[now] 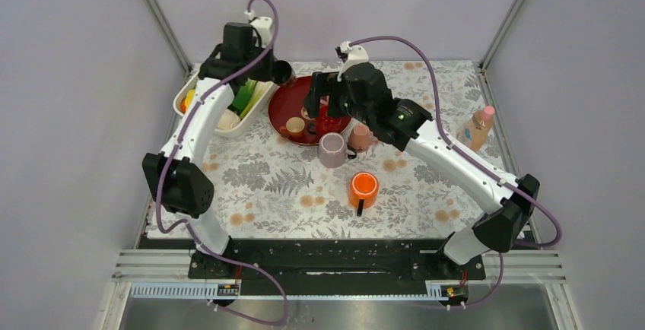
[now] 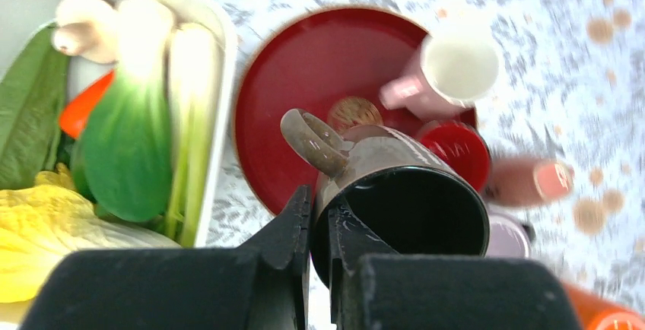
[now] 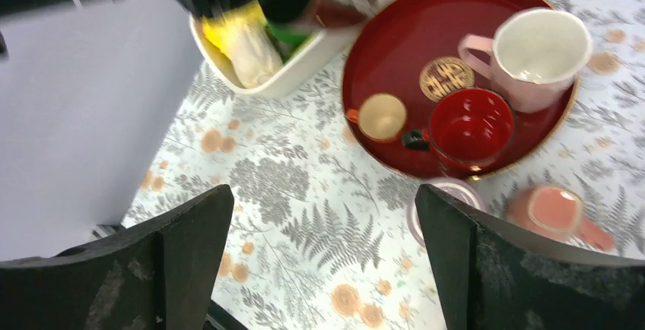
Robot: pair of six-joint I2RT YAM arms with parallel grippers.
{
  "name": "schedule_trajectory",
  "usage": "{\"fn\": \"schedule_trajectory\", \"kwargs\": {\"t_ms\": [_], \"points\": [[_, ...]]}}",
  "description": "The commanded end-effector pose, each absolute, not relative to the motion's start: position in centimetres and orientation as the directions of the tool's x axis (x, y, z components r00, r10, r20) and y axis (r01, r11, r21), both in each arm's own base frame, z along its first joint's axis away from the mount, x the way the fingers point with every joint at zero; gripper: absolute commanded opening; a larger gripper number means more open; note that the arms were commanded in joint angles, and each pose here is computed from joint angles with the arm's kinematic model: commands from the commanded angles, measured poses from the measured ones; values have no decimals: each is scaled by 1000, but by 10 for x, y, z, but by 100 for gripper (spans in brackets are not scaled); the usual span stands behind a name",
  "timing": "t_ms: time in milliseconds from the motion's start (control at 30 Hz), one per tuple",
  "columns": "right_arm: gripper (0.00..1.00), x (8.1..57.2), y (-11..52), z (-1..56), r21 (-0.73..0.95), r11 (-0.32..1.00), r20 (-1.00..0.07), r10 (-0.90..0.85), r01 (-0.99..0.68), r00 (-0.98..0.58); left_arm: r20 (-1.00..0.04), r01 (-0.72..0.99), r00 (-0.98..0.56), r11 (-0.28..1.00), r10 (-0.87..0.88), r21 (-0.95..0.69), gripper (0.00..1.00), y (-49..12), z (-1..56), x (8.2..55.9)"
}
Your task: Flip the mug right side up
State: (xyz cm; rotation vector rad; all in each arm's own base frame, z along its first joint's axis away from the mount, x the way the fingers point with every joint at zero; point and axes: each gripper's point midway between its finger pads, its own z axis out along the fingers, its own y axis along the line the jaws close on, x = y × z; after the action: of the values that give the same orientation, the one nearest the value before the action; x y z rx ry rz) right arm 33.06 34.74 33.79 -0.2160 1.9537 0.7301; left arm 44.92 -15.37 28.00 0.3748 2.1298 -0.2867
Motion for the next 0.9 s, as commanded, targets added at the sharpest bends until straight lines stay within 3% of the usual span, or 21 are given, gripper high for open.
{"fn": "schedule_trajectory", "kwargs": {"t_ms": [0,167,367,867], "points": [[99,318,301,338,318,874,-855,97,-366,-510,-851,285,-524,934,-38,-217,0,-137,307,494],[99,312,250,301,232,940,-827,55,-250,-560,-798,248,-599,932,-67,-264,0,-143,259,538],[99,319,220,301,198,963,-819,60,-184,-570,-772,139,-628,962,-99,-236,0,-121,221,566],[100,305,201,267,155,975,-780,20,-162,-626,-568,52,-820,978,-74,-204,0,-96,120,514]]}}
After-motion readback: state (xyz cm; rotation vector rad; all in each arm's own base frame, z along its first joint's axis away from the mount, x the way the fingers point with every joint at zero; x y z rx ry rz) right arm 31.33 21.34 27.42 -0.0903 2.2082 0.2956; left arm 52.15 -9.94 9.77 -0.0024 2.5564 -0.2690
